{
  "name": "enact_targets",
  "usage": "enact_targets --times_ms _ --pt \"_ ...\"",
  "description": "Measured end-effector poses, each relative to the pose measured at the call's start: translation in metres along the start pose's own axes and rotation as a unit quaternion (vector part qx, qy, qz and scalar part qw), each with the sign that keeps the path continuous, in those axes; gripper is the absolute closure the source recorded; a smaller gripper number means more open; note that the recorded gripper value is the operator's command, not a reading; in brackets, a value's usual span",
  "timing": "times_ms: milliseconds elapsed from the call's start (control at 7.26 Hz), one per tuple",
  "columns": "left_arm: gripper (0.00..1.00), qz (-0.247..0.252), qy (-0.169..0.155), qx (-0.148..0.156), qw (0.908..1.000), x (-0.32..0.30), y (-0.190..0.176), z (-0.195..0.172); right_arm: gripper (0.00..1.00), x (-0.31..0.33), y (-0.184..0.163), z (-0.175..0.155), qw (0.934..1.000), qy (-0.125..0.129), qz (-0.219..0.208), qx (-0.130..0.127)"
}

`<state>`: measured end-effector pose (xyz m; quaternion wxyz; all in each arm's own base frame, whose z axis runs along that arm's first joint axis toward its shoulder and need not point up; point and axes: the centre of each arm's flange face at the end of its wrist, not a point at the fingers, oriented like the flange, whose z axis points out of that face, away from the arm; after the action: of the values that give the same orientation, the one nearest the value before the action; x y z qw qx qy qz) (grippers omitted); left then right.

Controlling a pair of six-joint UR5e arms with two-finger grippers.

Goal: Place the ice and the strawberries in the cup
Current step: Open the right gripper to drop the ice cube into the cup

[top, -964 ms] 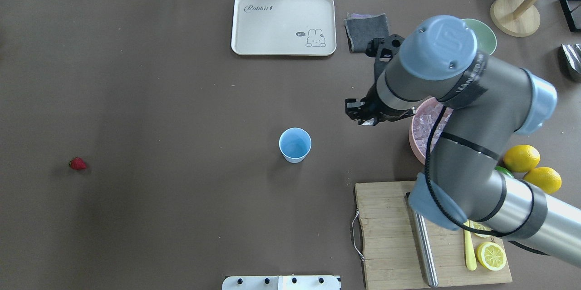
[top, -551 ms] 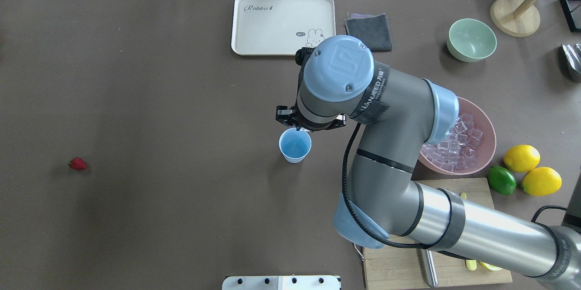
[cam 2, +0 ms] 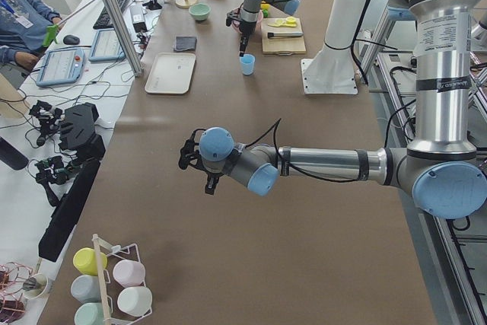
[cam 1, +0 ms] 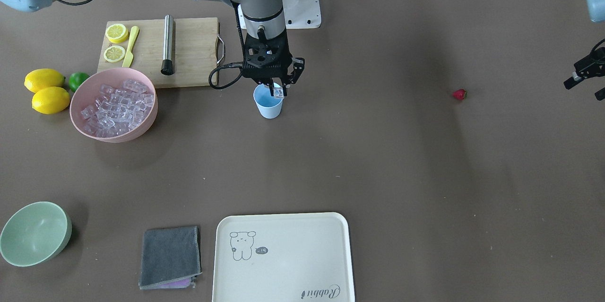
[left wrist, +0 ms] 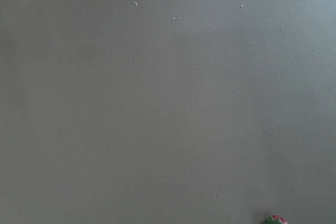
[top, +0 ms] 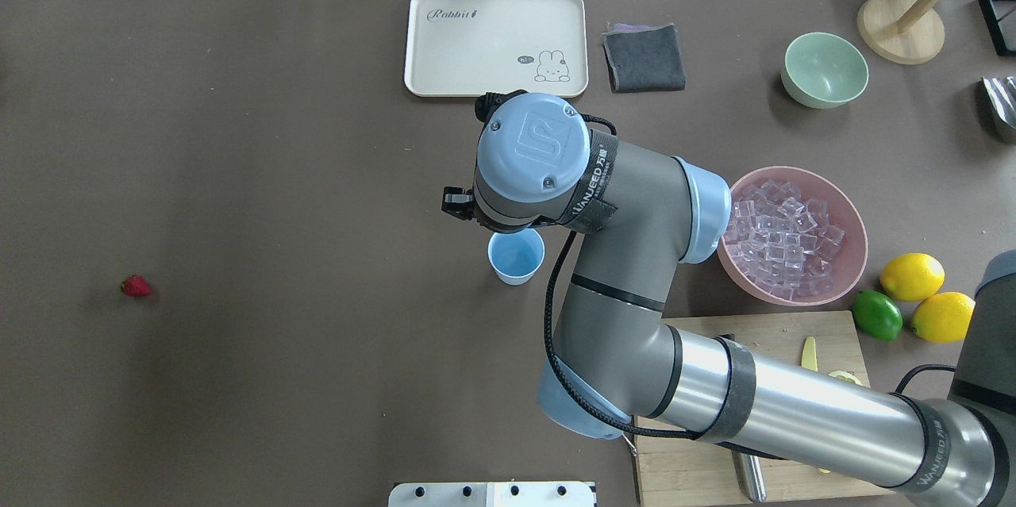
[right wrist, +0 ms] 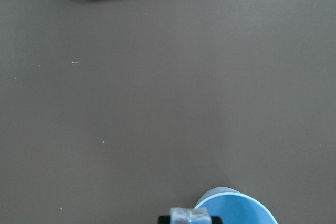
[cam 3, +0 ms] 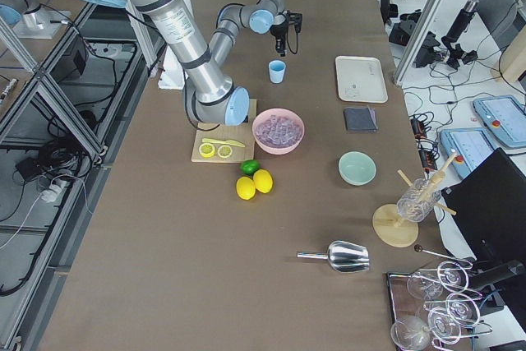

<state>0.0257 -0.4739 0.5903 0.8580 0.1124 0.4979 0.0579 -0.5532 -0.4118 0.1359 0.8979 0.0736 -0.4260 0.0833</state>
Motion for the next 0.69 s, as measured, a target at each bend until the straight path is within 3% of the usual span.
enact_targets --times_ms 138,276,413,551,689 --pt "0.02 0.0 0.0 0.0 1.0 -0.0002 0.0 0.0001 1.0 0.0062 0.0016 0.0055 1.0 0.006 -0.001 -0.003" --pt "0.02 0.0 0.0 0.0 1.0 -0.0002 0.0 0.0001 0.92 0.0121 0.0035 0.0084 0.9999 0.014 -0.001 -0.007" --pt "0.02 0.0 0.0 0.0 1.0 -0.0001 -0.0002 0.0 0.08 0.0136 0.0053 0.0083 0.9997 0.023 -0.002 -0.011" --pt "0.02 0.001 0.0 0.001 1.0 0.0 -0.0003 0.0 0.01 0.0127 0.0077 0.0081 0.9996 0.026 -0.001 -0.012" --pt "0.02 0.002 0.0 0.002 1.0 0.0001 -0.0003 -0.0001 0.01 0.0111 0.0101 0.0081 0.9996 0.026 0.0 -0.013"
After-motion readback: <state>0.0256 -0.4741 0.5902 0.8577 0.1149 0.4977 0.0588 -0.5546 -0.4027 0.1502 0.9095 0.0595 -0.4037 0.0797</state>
